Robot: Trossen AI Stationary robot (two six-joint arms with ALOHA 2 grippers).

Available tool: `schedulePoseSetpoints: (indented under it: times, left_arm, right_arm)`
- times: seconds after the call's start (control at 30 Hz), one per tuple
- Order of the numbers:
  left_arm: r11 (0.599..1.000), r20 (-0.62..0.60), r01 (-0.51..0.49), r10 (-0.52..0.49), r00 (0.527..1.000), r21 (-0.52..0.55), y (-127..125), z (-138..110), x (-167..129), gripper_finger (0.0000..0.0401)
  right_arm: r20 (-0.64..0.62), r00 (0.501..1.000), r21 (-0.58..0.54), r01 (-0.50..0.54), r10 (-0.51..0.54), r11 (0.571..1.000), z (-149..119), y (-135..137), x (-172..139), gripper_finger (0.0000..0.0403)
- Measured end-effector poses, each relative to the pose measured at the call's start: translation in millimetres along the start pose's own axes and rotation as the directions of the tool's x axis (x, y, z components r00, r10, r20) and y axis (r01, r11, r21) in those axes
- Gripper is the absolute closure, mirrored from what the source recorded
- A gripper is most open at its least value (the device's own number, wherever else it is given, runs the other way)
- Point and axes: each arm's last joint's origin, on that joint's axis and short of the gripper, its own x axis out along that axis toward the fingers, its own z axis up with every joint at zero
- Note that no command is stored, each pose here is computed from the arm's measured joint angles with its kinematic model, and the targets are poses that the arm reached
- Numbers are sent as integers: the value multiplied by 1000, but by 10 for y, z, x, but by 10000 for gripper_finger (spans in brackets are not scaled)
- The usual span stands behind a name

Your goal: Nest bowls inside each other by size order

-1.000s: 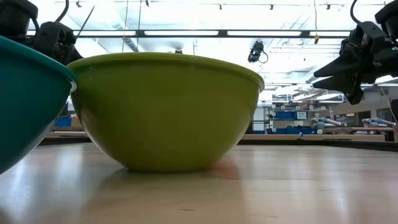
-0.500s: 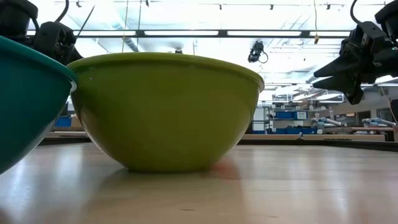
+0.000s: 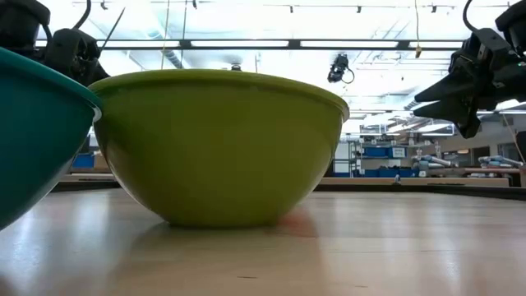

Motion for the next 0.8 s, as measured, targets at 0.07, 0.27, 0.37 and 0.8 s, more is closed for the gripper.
schedulePoseSetpoints:
  times: [0.07, 0.27, 0.37, 0.8]
  left_arm:
    - [1000, 0, 0, 0, 1000, 0, 0, -1, 0, 321]
    - [1000, 2, 0, 0, 1000, -8, 0, 2, 0, 321]
    - [985, 58, 23, -14, 998, -168, -14, 61, -2, 321]
    - [870, 283, 56, 98, 954, -490, 9, 288, -32, 321]
  right_arm:
    - [0, 1000, 0, 0, 0, 1000, 0, 0, 0, 243]
    - [0, 1000, 0, 0, 0, 1000, 0, 0, 0, 243]
    - [0, 1000, 0, 0, 0, 1000, 0, 0, 0, 243]
    - [0, 1000, 0, 0, 0, 1000, 0, 0, 0, 243]
